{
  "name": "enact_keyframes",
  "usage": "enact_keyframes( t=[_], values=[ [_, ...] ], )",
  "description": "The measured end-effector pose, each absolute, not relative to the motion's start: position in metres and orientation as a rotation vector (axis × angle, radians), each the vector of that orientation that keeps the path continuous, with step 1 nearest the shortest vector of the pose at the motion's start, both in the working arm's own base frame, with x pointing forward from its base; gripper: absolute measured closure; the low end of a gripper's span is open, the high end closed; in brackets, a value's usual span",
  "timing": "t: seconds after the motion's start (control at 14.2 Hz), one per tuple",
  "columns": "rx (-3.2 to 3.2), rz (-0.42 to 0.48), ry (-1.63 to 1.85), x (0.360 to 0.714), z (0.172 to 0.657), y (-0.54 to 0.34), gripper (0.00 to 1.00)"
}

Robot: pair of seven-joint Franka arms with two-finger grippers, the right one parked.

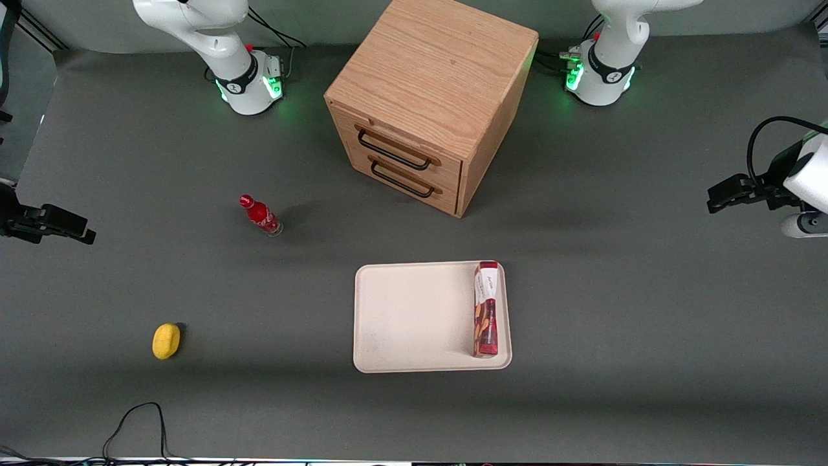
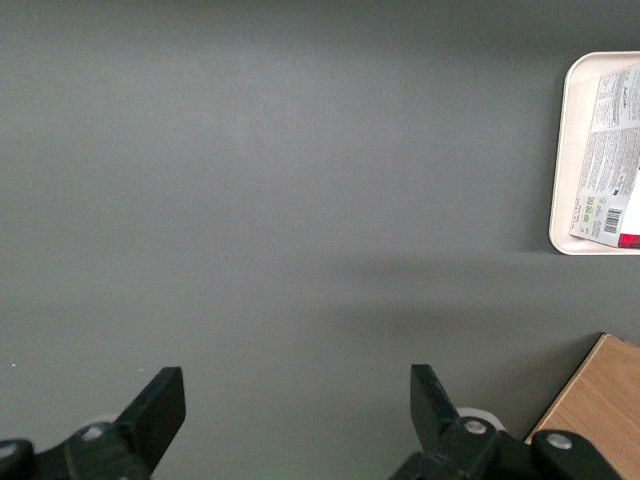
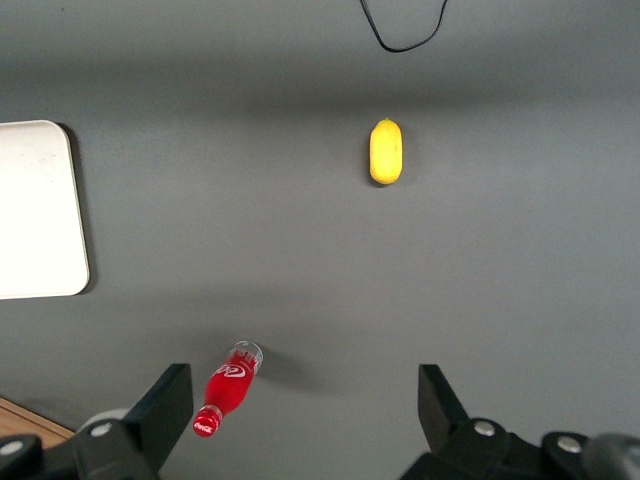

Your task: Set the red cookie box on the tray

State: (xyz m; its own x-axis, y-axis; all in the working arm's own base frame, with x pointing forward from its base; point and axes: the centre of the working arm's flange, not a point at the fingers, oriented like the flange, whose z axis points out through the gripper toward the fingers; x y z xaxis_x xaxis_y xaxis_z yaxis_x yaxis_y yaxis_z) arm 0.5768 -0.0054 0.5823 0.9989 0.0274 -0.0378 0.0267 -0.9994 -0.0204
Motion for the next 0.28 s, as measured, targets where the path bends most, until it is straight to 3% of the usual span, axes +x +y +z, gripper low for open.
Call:
enact_keyframes(
  t=[0.28],
  values=[
    [-3.122, 0.074, 0.004, 0.5747, 0.5831, -0.0049, 0.0]
  ],
)
